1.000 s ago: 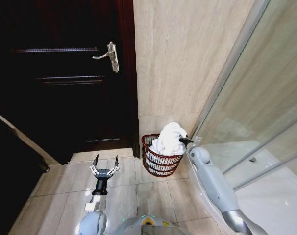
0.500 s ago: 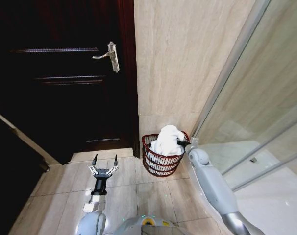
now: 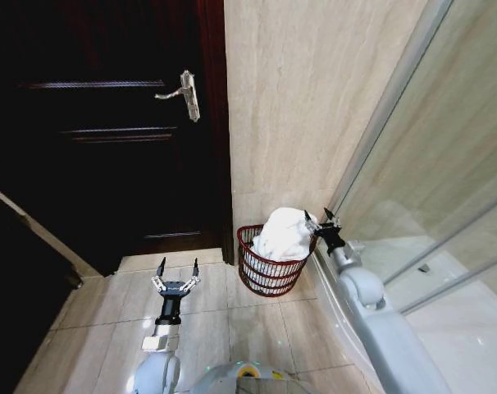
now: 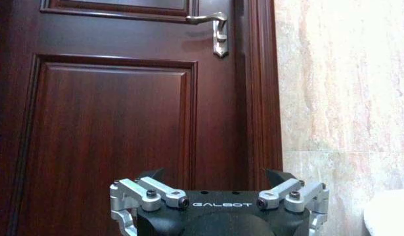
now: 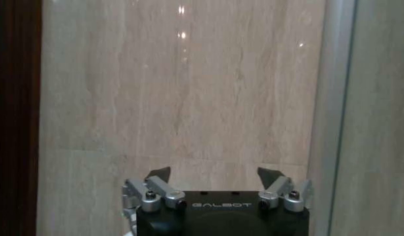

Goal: Discard the used towel into the hamper.

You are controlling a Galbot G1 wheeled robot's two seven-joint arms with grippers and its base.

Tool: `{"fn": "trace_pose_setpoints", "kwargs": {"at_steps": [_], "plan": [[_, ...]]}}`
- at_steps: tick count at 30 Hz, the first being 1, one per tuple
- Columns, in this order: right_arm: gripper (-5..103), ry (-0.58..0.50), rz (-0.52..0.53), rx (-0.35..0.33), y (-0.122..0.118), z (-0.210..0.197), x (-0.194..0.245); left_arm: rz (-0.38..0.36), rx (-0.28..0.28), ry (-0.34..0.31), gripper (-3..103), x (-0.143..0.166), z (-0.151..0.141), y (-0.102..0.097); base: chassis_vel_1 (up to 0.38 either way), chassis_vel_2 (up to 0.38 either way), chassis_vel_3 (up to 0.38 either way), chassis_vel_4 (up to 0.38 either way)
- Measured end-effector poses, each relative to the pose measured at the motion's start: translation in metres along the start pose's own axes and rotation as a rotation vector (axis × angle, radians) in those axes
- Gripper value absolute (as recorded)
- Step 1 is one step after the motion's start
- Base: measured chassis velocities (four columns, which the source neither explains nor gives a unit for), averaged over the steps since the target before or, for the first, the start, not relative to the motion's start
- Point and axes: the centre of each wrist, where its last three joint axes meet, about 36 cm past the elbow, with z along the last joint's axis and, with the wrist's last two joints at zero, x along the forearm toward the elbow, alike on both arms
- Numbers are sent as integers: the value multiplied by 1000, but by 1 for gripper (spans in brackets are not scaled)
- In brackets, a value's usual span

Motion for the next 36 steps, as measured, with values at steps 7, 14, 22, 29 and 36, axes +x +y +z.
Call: {"fn": "trace_pose_setpoints", "kwargs": {"at_steps": [7,14,22,29,36], "plan": [[100,7,57,-26,24,-2,37,-17,31,19,100,-2,0,0,0,0,0,0],[100,40,116,25,29,9,56,-24,53,23,100,-13,-3,0,0,0,0,0],[100,44,140,44,29,29,61,-9,64,24,100,-23,1,-3,0,0,0,0],[100,50,131,32,34,36,61,-1,64,28,100,-26,4,-3,0,0,0,0],[100,46,128,40,36,39,59,13,58,28,100,-29,4,-4,0,0,0,0]]}}
